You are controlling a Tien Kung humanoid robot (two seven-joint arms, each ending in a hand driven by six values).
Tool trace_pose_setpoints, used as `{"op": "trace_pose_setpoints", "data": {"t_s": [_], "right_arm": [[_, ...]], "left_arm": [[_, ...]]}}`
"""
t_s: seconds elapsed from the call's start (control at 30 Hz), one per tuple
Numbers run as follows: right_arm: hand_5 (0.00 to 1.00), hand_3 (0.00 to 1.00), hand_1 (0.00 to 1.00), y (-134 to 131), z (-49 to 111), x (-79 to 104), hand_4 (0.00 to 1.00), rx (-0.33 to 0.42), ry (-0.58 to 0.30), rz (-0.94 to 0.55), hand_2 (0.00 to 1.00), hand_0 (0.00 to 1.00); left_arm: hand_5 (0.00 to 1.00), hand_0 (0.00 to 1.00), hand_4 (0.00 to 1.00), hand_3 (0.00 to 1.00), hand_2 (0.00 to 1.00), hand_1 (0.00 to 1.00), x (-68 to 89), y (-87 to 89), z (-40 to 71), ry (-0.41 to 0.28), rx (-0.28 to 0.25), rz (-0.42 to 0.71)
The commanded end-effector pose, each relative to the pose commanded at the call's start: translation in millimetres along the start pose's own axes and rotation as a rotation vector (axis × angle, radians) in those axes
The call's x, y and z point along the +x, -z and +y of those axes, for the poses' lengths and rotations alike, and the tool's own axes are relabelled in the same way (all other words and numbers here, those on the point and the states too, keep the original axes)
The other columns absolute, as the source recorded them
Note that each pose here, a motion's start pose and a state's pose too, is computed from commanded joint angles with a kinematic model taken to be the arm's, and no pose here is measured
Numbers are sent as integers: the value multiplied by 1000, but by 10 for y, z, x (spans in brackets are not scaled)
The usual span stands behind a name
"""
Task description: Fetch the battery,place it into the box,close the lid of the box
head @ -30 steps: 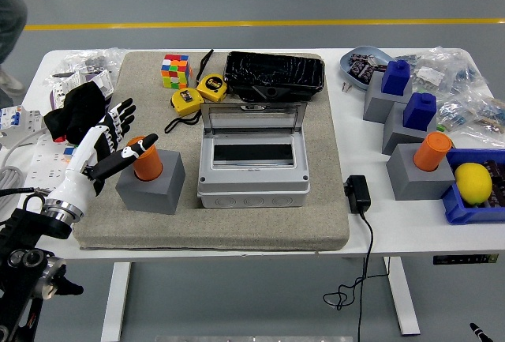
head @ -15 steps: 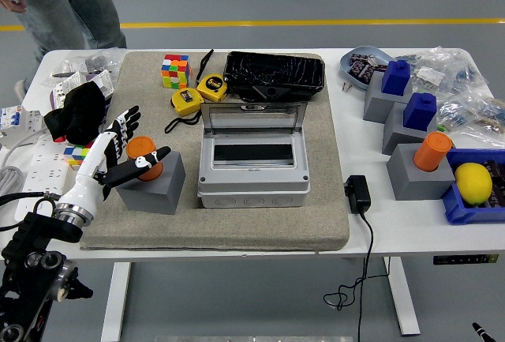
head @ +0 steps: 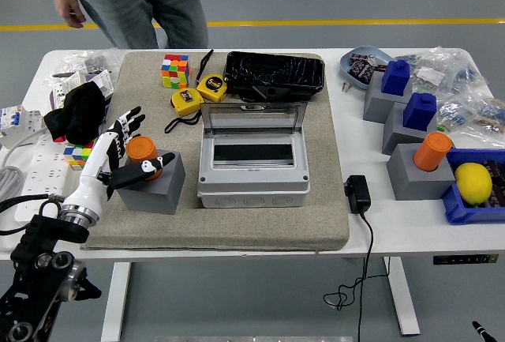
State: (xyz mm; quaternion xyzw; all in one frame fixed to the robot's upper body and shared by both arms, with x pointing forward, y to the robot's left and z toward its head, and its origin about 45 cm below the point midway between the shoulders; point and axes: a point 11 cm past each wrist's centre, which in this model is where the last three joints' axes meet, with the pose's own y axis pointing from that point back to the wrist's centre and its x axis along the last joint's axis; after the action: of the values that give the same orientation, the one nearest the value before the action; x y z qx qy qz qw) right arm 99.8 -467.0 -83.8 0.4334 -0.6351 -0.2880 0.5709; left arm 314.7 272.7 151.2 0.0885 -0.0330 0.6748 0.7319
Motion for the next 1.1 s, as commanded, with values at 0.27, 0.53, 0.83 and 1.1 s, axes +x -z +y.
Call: {"op": "trace_pose_setpoints", "data": {"t_s": [0.27,0.53,0.83,1.1], "right_arm": [[998,800,673,9,0,0,998,2,-1,3,728,706],[998,800,673,25,0,2,998,5,-1,6,728,713],[998,799,673,33,0,-3,998,7,-1,10,727,716],[998,798,673,37,0,0,998,7,-2,10,726,716]], "left_arm": [[31,735,998,707,692,811,-27,19,-3,-14,0,42],[2,722,998,693,673,801,-93,89,4,-17,18,122],[2,594,998,524,468,650,-131,116,6,-14,26,135],[2,544,998,412,372,529,-136,136,4,-21,29,151]]}}
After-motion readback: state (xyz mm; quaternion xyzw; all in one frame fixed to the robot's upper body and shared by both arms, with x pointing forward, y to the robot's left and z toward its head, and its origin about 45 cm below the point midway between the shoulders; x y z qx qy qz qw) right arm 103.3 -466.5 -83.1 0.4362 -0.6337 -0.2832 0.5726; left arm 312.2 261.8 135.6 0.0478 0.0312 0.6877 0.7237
